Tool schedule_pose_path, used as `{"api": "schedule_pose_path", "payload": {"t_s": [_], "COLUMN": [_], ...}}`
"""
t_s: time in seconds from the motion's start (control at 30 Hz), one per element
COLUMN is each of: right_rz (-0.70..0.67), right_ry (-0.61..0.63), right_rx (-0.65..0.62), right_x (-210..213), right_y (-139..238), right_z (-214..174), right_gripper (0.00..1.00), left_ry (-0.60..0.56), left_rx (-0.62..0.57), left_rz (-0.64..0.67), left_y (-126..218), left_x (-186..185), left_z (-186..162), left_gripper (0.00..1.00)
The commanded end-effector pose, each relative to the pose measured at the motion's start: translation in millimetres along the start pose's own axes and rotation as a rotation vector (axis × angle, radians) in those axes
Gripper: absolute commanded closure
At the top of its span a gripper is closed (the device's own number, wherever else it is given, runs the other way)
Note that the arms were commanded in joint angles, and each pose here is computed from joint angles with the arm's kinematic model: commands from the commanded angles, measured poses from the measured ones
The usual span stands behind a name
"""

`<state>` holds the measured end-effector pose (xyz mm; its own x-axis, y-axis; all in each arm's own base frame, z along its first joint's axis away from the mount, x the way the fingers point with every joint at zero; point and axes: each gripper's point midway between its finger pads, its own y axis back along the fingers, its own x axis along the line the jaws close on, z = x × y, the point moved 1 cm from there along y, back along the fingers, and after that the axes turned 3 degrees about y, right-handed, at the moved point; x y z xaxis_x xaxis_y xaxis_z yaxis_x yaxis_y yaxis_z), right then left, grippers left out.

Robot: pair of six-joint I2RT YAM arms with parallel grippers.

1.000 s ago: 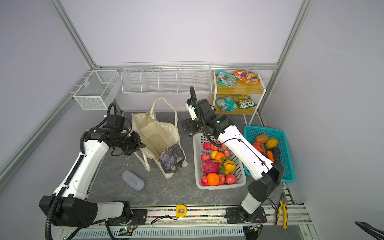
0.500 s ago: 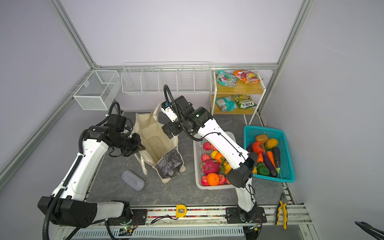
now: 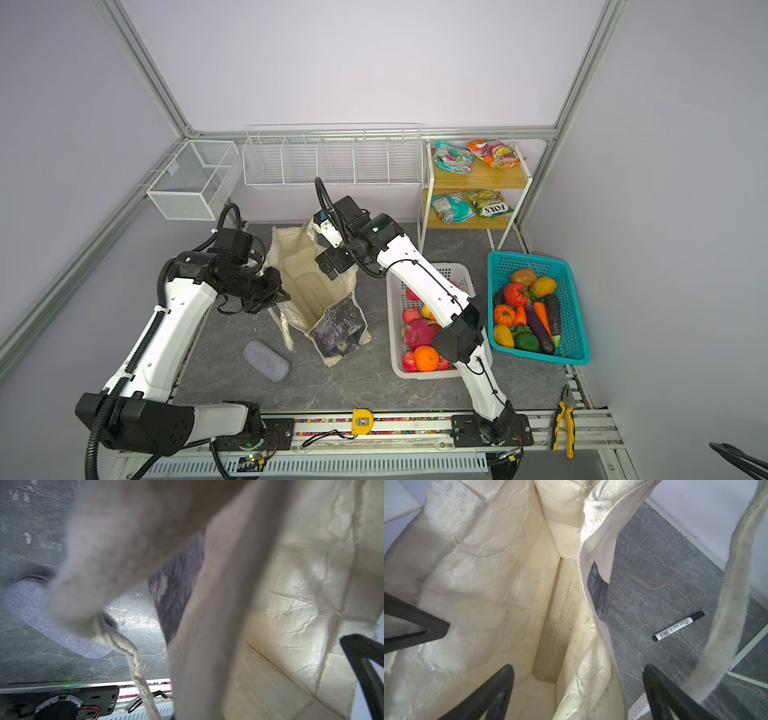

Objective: Place the food into the grocery bag and tie it
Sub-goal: 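Grasp the bag handle with the left gripper while the right grasps the other handle, then pull the handles apart with both grippers to open the bag mouth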

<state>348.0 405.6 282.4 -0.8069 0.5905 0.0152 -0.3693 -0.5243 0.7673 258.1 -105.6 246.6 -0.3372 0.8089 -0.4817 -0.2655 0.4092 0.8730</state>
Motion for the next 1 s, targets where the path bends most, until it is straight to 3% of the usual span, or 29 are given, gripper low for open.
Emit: {"api": "schedule_pose_path", "payload": {"t_s": [0.0,0.13,0.23,0.43,0.57,0.63,0.87,0.97], "right_rz": [-0.023,-0.034,-0.024,-0.024,-0.084,-0.119,-0.233,-0.303], "right_ry": [0.005,0.01,0.007,-0.03,-0.064,-0.092,-0.363,-0.438], "right_rx": [-0.032,-0.063,-0.059,-0.02,-0.032,-0.048,-0.073,-0.096], "right_x": [-3,-7,-5,-4,-13,-19,-54,-67], "right_y": [-8,-21,-30,-29,-7,10,66,83], "right_z": [9,17,18,9,8,9,-20,-35], "right_gripper": [0.01,0.0,0.05,0.39,0.79,0.93,0.93,0.93], "left_ry": [-0.036,-0.037,-0.034,-0.007,0.004,0.006,0.057,0.063], "left_rx": [0.003,-0.001,-0.008,-0.091,-0.178,-0.23,-0.397,-0.416], "left_rz": [-0.004,-0.008,-0.007,-0.008,0.032,0.061,0.145,0.16], "left_y": [13,15,16,27,41,52,76,75], "left_x": [-2,-1,-1,-4,-2,-1,11,15], "left_z": [-9,-11,-11,0,12,19,39,42], "left_gripper": [1.0,1.0,1.0,1.0,1.0,1.0,1.0,1.0]}}
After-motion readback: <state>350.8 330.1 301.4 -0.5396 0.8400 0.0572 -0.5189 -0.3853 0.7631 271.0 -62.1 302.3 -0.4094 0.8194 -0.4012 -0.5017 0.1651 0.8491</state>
